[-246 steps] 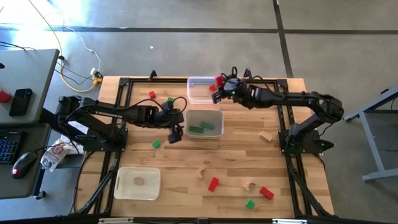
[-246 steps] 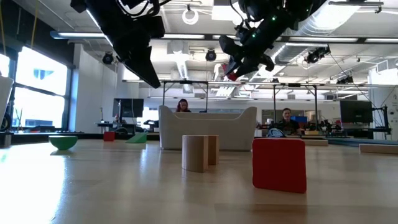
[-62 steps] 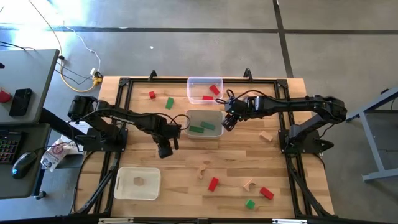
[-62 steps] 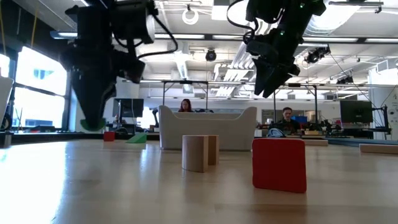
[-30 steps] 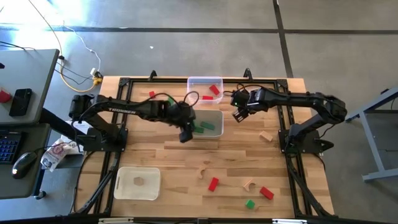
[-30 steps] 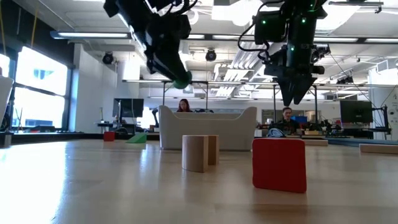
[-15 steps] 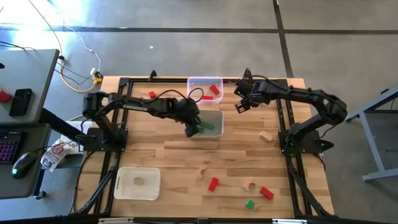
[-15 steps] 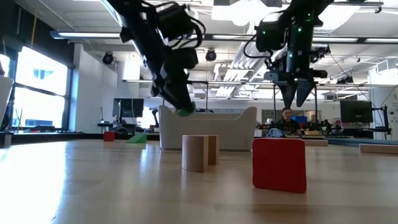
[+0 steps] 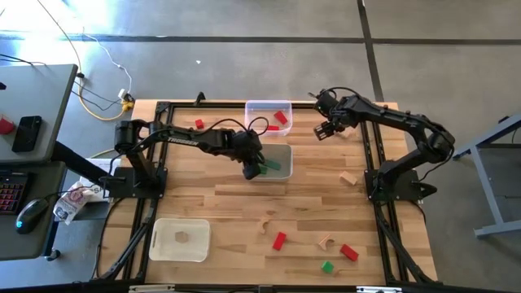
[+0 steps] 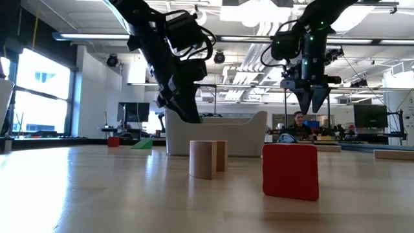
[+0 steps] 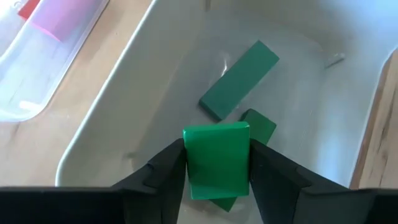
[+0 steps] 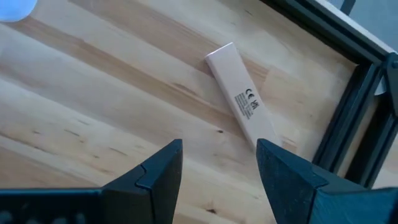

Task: Sort & place blocks by color
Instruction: Put the top green cube block into the top white bin, then put the top brown rectangular block into the bottom white bin

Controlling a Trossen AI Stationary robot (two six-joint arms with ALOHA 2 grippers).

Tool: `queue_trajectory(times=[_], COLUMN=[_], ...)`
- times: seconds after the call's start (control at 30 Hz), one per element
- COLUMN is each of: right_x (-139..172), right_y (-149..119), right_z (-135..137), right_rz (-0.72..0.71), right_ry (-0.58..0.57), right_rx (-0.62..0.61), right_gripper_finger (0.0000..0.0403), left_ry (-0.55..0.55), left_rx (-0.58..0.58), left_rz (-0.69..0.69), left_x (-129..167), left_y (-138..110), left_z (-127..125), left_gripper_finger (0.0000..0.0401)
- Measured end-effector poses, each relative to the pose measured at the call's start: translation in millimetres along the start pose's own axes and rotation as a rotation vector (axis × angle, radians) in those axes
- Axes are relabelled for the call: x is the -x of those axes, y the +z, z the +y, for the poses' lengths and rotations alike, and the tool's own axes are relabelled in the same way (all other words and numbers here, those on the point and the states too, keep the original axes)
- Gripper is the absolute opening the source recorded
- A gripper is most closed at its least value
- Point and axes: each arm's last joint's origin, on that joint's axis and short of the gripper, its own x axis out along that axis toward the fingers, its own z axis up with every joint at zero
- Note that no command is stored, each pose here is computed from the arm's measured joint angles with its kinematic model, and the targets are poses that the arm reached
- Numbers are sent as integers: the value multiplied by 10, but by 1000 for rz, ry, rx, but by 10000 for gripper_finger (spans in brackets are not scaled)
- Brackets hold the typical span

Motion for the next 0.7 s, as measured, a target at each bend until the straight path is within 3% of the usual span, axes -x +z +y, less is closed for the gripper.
queue_trajectory(times=[0.37, 0.7], right_x=[-33, -52], right_y=[110, 212], right_z=[-74, -80], right_rz=[-50, -131], right_ry=[54, 69], right_rx=[47, 88], right_gripper_finger=[193, 193], left_ry=[-10, -47], left_rx=[-55, -124], left_rz=[23, 26], left_x=[45, 441], left_y=[3, 56], left_z=[-2, -61], left_gripper_finger=[207, 209])
